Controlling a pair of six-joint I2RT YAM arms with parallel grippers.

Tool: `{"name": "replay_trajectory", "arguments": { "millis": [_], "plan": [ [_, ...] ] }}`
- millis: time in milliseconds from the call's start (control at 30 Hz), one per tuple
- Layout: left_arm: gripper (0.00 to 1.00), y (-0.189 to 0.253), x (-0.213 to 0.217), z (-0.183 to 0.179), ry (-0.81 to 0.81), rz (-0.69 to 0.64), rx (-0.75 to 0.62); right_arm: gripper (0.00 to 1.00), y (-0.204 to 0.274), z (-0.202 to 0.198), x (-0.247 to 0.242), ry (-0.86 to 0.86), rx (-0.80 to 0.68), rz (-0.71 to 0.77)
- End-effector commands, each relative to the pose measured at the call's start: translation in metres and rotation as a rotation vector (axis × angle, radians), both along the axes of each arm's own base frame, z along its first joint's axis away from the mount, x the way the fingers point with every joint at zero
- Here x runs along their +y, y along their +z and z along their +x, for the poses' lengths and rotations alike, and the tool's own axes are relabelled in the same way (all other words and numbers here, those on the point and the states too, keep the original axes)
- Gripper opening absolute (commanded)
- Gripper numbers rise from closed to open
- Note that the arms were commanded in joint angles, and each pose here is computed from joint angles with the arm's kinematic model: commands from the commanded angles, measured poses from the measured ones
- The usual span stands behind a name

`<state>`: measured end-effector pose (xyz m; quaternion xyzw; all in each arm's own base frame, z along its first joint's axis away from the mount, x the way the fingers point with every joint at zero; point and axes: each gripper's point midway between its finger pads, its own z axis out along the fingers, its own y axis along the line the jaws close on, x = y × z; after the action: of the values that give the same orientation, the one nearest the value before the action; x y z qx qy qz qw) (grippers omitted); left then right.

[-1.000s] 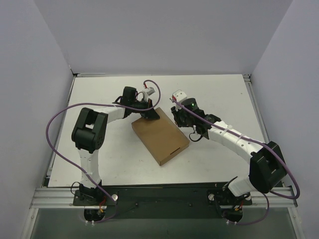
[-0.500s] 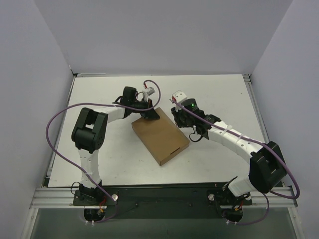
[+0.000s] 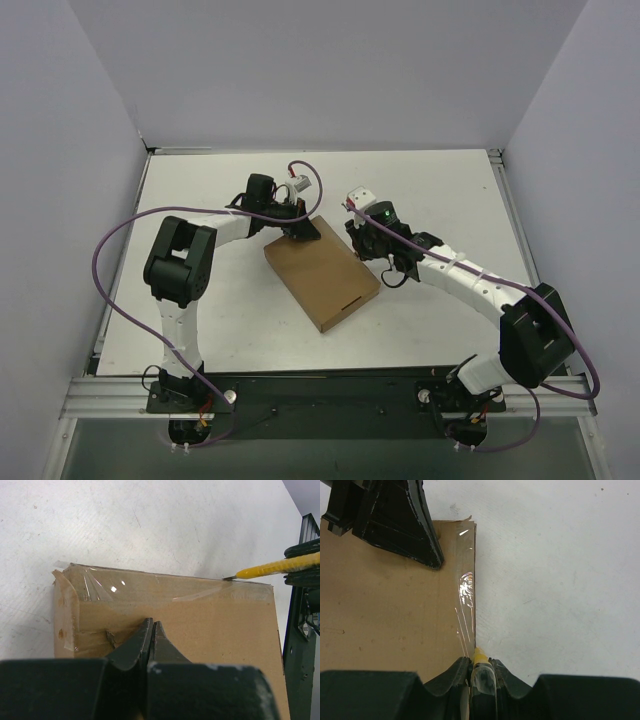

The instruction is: Unpack the express box

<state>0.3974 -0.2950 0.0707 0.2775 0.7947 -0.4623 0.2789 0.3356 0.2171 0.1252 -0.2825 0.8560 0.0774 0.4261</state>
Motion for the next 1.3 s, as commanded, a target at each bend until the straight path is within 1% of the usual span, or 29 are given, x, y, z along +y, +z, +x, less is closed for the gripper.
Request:
{"name": "replay_trajectory", "arguments": {
  "millis": [0,100,167,233,267,300,367,400,433,467,500,533,600,633,667,733,767,867,967,1000,1033,1167,1267],
  "plan": [
    [0.00,-0.082,0.025,-0.032,0.046,0.212,0.192,0.00,0.022,0.005,0.002,-0.009,-0.043,0.037],
    [0.00,-0.081,0.025,-0.031,0.046,0.211,0.191,0.00,0.034,0.012,0.004,-0.019,-0.074,0.047],
    [0.00,-0.071,0.021,-0.031,0.024,0.178,0.182,0.00,0.038,0.014,0.001,-0.027,-0.079,0.048],
    [0.00,-0.047,0.013,-0.030,-0.023,0.120,0.143,0.00,0.046,0.018,0.001,-0.023,-0.080,0.062],
    [0.00,-0.037,0.010,-0.029,-0.042,0.100,0.128,0.00,0.051,0.025,-0.007,-0.042,-0.078,0.080],
    [0.05,-0.019,0.007,-0.028,-0.066,0.073,0.094,0.00,0.062,0.026,0.001,0.008,-0.066,0.133],
    [0.17,0.020,0.000,-0.027,-0.154,0.019,0.010,0.00,0.071,0.035,-0.009,0.037,-0.020,0.201],
    [0.27,0.045,-0.001,-0.025,-0.181,-0.003,-0.048,0.00,0.069,0.037,-0.005,0.099,0.022,0.230],
    [0.31,0.072,-0.002,-0.022,-0.230,-0.012,-0.134,0.00,0.092,0.030,0.011,0.231,0.060,0.303],
    [0.34,0.091,-0.002,-0.023,-0.267,-0.030,-0.191,0.00,0.099,0.030,0.013,0.290,0.077,0.330],
    [0.41,0.113,-0.001,-0.025,-0.297,-0.031,-0.268,0.00,0.102,0.041,0.005,0.292,0.094,0.363],
    [0.43,0.124,0.002,-0.028,-0.338,-0.008,-0.339,0.00,0.126,0.038,0.013,0.378,0.089,0.427],
    [0.47,0.159,0.004,-0.022,-0.357,0.007,-0.481,0.00,0.141,0.046,0.013,0.444,0.052,0.443],
    [0.50,0.166,0.007,-0.022,-0.378,0.020,-0.537,0.00,0.147,0.045,0.015,0.479,0.039,0.445],
    [0.51,0.177,0.008,-0.020,-0.383,0.021,-0.586,0.00,0.166,0.046,0.019,0.525,-0.003,0.454],
    [0.54,0.192,0.006,-0.020,-0.391,0.005,-0.654,0.00,0.174,0.051,0.024,0.556,-0.023,0.460],
    [0.55,0.196,0.005,-0.020,-0.390,-0.007,-0.671,0.00,0.186,0.052,0.028,0.581,-0.040,0.475],
    [0.57,0.212,-0.004,-0.018,-0.346,-0.082,-0.688,0.00,0.192,0.055,0.037,0.615,-0.050,0.485],
    [0.57,0.219,-0.012,-0.021,-0.351,-0.143,-0.669,0.00,0.197,0.050,0.046,0.639,-0.065,0.484],
    [0.57,0.221,-0.015,-0.023,-0.340,-0.160,-0.633,0.00,0.199,0.049,0.048,0.647,-0.069,0.484],
    [0.57,0.227,-0.017,-0.019,-0.334,-0.180,-0.652,0.00,0.199,0.046,0.051,0.657,-0.068,0.484],
    [0.55,0.235,-0.024,-0.019,-0.332,-0.240,-0.627,0.00,0.203,0.035,0.063,0.692,-0.075,0.482],
    [0.50,0.241,-0.028,-0.023,-0.355,-0.292,-0.586,0.00,0.205,0.032,0.066,0.695,-0.090,0.474]
  ]
}}
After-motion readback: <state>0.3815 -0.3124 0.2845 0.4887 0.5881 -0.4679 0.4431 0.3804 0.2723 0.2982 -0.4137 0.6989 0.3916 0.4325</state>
